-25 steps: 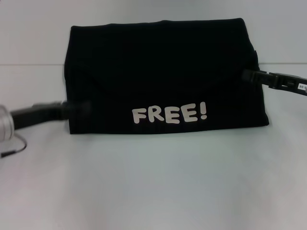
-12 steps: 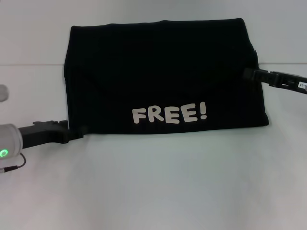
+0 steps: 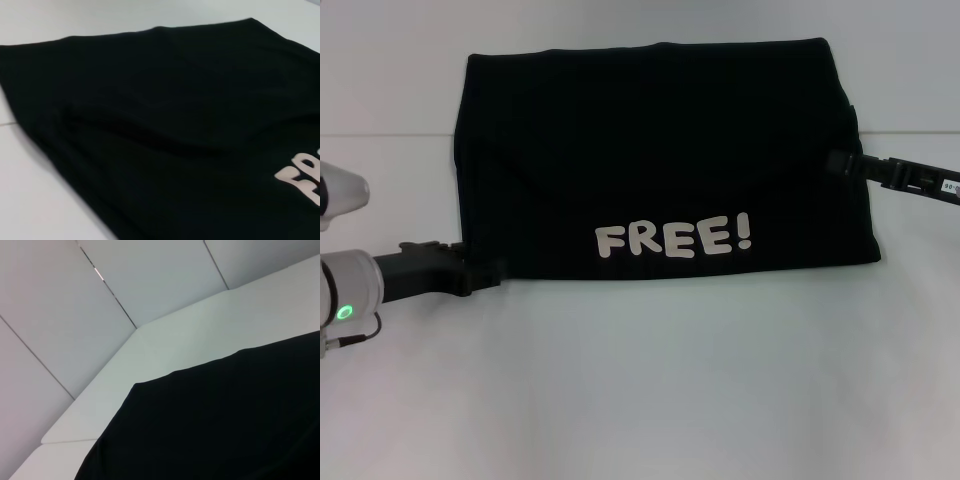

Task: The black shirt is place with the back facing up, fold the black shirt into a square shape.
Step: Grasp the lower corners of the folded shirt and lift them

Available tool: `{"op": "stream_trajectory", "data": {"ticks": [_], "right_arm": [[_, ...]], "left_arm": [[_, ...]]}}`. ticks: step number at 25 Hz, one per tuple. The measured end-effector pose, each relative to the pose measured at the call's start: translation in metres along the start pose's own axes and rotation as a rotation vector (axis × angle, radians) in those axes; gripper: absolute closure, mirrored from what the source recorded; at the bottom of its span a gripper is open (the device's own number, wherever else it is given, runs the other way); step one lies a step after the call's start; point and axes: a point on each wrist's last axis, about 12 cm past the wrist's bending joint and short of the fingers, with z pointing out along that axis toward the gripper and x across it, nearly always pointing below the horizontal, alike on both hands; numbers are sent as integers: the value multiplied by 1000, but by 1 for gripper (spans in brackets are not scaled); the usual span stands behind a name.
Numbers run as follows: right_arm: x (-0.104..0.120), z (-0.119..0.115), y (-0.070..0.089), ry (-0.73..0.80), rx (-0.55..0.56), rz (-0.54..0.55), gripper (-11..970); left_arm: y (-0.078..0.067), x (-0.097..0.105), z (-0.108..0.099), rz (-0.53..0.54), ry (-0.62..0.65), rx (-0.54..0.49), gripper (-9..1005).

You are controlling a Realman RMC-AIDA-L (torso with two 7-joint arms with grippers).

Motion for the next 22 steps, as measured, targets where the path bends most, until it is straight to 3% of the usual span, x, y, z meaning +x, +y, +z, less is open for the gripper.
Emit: {"op": "stream_trajectory", "data": {"ticks": [11,18,22], "right_arm": [[1,0,0,-4,3,-2,312],[1,0,-2,-3,15,-6,314],[2,-2,-6,26,43,-20,315]], "left_arm": [[2,0,1,-8,4,-12,430],[0,0,3,10,14,-6,643],[0,-3,3,15,12,-6,848]]}}
